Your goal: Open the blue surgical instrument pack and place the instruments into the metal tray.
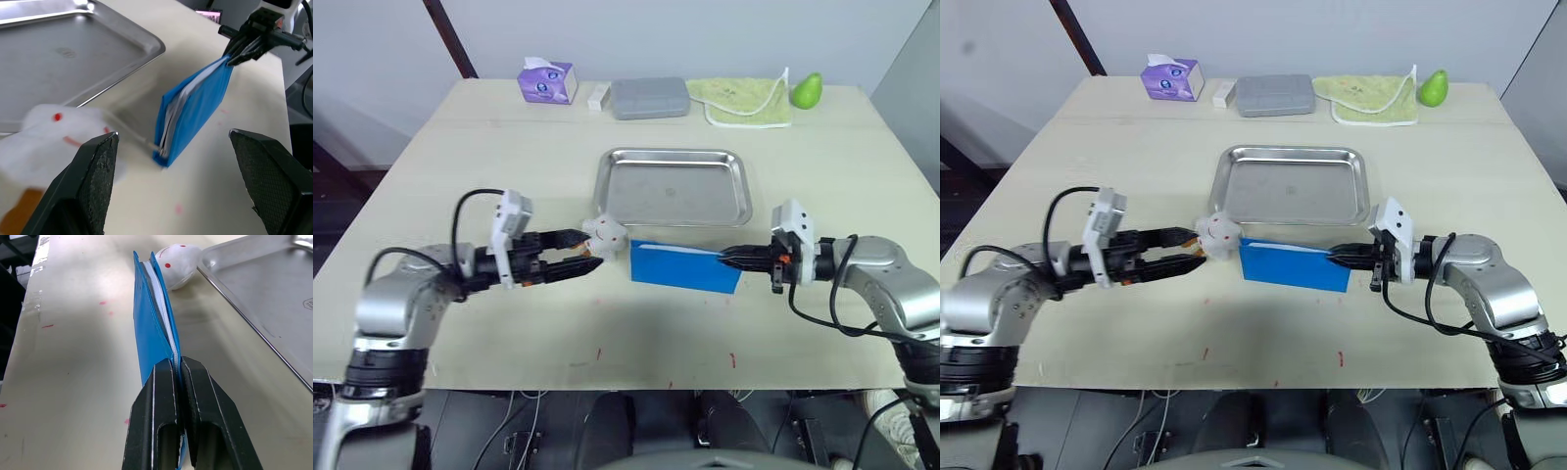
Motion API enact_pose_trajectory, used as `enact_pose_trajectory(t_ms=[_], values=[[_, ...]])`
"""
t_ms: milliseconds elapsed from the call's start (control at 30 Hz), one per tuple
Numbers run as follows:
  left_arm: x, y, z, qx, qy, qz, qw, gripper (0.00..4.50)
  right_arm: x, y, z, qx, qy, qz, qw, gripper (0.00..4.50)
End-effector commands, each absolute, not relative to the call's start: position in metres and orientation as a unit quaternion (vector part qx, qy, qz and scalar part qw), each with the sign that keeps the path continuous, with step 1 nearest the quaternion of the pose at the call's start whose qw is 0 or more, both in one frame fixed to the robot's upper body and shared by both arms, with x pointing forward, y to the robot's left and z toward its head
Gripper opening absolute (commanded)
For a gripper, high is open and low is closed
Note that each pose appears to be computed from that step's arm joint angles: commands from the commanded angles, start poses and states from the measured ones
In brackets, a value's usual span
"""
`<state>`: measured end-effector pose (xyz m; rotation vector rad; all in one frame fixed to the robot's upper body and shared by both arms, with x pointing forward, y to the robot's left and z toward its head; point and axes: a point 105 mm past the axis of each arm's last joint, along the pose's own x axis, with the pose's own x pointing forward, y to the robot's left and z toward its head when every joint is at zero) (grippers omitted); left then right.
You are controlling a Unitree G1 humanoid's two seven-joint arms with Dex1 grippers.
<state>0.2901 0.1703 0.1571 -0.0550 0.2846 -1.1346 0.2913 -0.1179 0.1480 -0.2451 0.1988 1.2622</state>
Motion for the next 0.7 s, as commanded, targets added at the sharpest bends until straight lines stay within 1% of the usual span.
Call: enact_pose_trajectory(t_ms=[33,67,133,267,533,700], values=[[0.298,0.162,0.163,0.000,0.117,-0.546,0.830,2.96,0.286,-0.116,0.154,-0.140,0.076,0.598,0.785,0.00],[0.301,0.160,0.162,0.004,0.115,-0.546,0.830,2.61,0.285,-0.115,0.153,-0.141,0.075,0.600,0.784,0.00],[0.308,0.157,0.161,0.021,0.111,-0.552,0.826,2.61,0.284,-0.115,0.153,-0.141,0.074,0.601,0.783,0.00],[0.317,0.155,0.164,0.027,0.102,-0.557,0.824,2.61,0.283,-0.117,0.152,-0.144,0.074,0.603,0.781,0.00],[0.319,0.141,0.155,0.086,0.094,-0.604,0.787,2.61,0.283,-0.119,0.153,-0.148,0.073,0.609,0.776,0.00],[0.321,0.138,0.155,0.104,0.084,-0.618,0.774,2.61,0.284,-0.120,0.153,-0.148,0.072,0.614,0.772,0.00]])
